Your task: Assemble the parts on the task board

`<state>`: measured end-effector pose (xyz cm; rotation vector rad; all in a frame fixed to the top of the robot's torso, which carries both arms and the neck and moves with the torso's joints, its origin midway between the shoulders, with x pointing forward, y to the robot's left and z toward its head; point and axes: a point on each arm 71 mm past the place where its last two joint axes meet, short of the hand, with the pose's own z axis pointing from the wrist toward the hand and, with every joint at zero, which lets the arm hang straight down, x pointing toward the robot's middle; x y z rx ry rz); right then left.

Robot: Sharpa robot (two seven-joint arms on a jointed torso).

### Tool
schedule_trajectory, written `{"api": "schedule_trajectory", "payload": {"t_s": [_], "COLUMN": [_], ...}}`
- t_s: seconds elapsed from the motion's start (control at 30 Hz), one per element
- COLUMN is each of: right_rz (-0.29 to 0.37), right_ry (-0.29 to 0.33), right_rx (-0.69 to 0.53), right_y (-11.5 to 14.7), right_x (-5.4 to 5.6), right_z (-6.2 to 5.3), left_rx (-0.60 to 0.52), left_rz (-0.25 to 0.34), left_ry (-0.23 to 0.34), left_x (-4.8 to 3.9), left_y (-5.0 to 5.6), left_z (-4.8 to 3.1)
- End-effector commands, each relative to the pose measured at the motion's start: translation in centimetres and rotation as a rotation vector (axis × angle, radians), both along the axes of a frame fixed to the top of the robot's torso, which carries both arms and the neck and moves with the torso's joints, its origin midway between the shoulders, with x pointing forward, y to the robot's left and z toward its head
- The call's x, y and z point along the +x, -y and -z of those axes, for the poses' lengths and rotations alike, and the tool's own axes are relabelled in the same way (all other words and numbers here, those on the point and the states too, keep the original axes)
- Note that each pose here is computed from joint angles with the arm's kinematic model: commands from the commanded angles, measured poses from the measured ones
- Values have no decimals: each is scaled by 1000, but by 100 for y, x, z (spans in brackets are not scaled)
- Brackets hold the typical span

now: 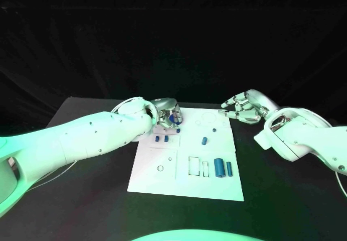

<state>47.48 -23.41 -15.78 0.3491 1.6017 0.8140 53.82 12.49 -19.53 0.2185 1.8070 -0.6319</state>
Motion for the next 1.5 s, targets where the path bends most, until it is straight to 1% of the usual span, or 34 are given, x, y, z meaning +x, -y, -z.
{"api": "schedule_trajectory", "payload": {"t_s": [0.03, 0.33, 0.77, 1.13, 1.5], "right_rz": [-10, -10, -12, -14, -17], "right_ry": [8, 4, 4, 3, 2], "right_rx": [2, 6, 7, 7, 7], "right_y": [-13, -18, -28, -34, -44], "right_x": [-4, -5, -6, -7, -6], "right_z": [-3, -1, -1, -1, 1], "left_rx": [84, 102, 89, 88, 73], "left_rz": [26, 28, 24, 14, 12], "left_ry": [-37, -61, -48, -40, -51], "left_x": [-9, -5, 20, 51, 61], "left_y": [24, 70, 113, 118, 135], "left_z": [59, 121, 184, 218, 260]}}
